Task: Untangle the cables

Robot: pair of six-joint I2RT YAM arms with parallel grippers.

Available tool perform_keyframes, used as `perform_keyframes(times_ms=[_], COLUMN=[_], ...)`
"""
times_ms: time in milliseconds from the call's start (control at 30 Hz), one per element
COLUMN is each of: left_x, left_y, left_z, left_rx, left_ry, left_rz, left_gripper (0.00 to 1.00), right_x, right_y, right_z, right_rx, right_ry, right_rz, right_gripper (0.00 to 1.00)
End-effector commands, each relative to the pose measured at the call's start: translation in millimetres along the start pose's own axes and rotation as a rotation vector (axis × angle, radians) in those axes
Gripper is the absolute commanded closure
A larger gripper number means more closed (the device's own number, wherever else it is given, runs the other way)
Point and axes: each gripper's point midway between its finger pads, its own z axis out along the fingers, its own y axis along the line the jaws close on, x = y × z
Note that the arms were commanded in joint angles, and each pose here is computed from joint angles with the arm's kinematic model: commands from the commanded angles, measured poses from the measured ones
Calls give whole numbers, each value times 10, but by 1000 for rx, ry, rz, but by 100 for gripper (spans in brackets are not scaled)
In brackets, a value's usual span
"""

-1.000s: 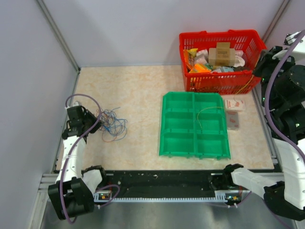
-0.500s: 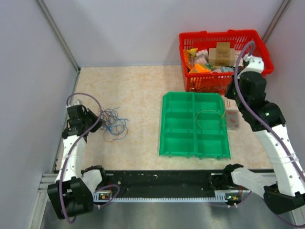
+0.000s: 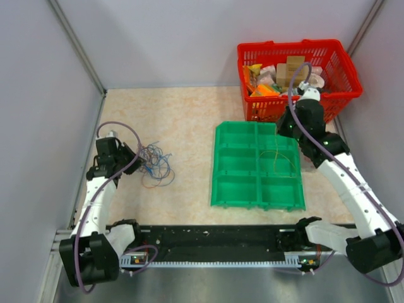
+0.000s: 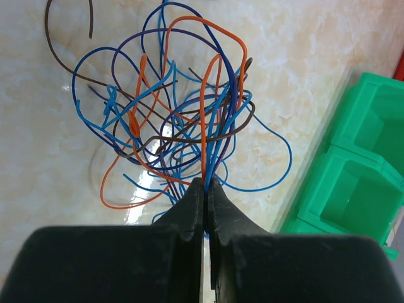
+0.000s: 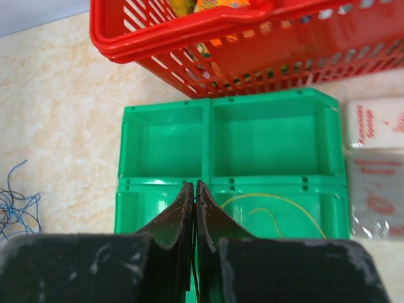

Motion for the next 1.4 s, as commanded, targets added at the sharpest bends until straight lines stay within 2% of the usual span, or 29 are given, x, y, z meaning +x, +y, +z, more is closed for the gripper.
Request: perform_keyframes(times_ms=[0,133,200,300,367,433,633,800,833,867,900,967,1000,1033,1100,1167,1267,1300,1367], left_x=[-109,-84,-88,-78,-68,-55,-28,36,65,72,75,60,54,14,11,192,520,682,997], left_y=[-259,-290,-301,-299,-295,-286,-296,-422,-452,-481,-516,-554,-583,-648,-810,-1213,-1952,-2167,-2584], left_z=[-98,-103,-110,-109,-109,-105,-62,-59,-65,-79,-118,-197,-250,-319,-452,-615,-899,-972,-1062], left_rx=[93,102,104,106,108,107,121,213,235,251,274,282,283,285,304,419,707,793,911], left_ry=[-44,-40,-43,-42,-39,-38,-20,8,21,24,17,-14,-29,-52,-83,-88,-93,-77,-60], left_rz=[29,38,41,48,49,45,43,73,79,86,103,146,176,206,262,365,449,478,565], left_gripper=[100,100,100,100,100,100,100,98,84,64,47,27,13,7,3,4,23,27,27], right_x=[-229,-408,-362,-466,-474,-388,591,1034,1059,1081,1054,1064,1086,1082,1044,951,694,611,512], right_y=[313,436,391,257,56,-192,-496,-513,-532,-528,-515,-507,-508,-501,-451,-357,-209,-152,-90], right_z=[292,378,442,412,410,436,589,487,444,411,381,346,337,322,298,262,163,133,119], right_rx=[-153,-272,-264,-208,-100,37,214,236,254,251,241,229,228,222,178,113,25,-7,-43], right_ry=[-130,-378,-423,-547,-547,-482,-51,168,195,211,208,235,257,271,298,311,287,280,281], right_rz=[-10,-93,-158,-163,-118,-19,141,160,166,160,166,173,172,181,208,243,298,315,359], right_gripper=[100,100,100,100,100,100,100,100,100,100,100,100,100,100,100,100,100,100,100])
